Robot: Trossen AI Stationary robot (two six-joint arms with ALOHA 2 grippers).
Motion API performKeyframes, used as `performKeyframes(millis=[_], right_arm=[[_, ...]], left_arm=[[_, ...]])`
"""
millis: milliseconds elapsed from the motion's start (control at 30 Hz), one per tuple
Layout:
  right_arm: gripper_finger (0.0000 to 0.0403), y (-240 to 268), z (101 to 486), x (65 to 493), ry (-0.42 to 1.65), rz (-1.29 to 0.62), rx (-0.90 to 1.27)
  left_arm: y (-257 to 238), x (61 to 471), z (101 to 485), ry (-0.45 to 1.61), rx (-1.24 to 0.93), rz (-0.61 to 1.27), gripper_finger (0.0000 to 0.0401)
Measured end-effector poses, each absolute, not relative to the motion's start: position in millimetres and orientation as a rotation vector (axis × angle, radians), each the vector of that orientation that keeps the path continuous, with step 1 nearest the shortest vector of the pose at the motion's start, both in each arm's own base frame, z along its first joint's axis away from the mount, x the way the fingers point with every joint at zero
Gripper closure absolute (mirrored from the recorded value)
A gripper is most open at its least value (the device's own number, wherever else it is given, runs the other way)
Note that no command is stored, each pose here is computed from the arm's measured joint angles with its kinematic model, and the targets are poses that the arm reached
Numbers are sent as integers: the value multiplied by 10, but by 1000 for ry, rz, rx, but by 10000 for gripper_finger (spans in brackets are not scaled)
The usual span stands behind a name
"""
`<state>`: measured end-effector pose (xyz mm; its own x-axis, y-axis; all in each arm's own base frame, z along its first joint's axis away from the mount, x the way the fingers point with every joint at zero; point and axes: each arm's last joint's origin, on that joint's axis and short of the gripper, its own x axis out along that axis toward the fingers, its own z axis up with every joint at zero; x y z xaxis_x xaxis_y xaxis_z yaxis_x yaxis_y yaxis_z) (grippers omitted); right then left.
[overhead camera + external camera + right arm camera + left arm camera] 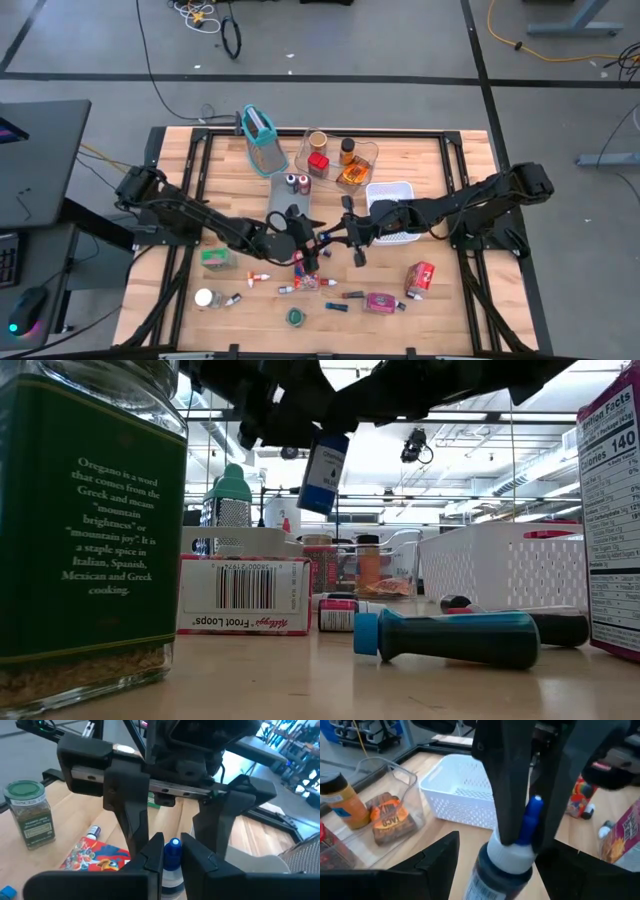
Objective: Pick & Place Kitchen Items
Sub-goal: Put the large blue food coloring bottle into the gray bin
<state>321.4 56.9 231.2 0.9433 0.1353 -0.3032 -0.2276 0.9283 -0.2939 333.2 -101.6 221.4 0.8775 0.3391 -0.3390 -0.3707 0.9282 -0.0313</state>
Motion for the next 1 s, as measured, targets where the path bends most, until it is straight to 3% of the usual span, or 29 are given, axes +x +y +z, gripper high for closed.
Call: performKeyframes(millis=[133, 333, 633, 1000], right_arm=[[357, 553, 2328, 3222, 264, 184, -358], [356, 540, 2341, 3229, 250, 179, -356], [294, 536, 2345, 3231, 246, 166, -403], [225, 627, 2555, 3073, 250, -135, -506]], left_arm=[[-1012, 3337, 2237, 323, -75, 364, 170], [-1010, 3337, 2221, 328, -80, 375, 245], [-1002, 3332, 2220, 319, -87, 410, 246], [-826, 3347, 2220, 297, -47, 590, 246]])
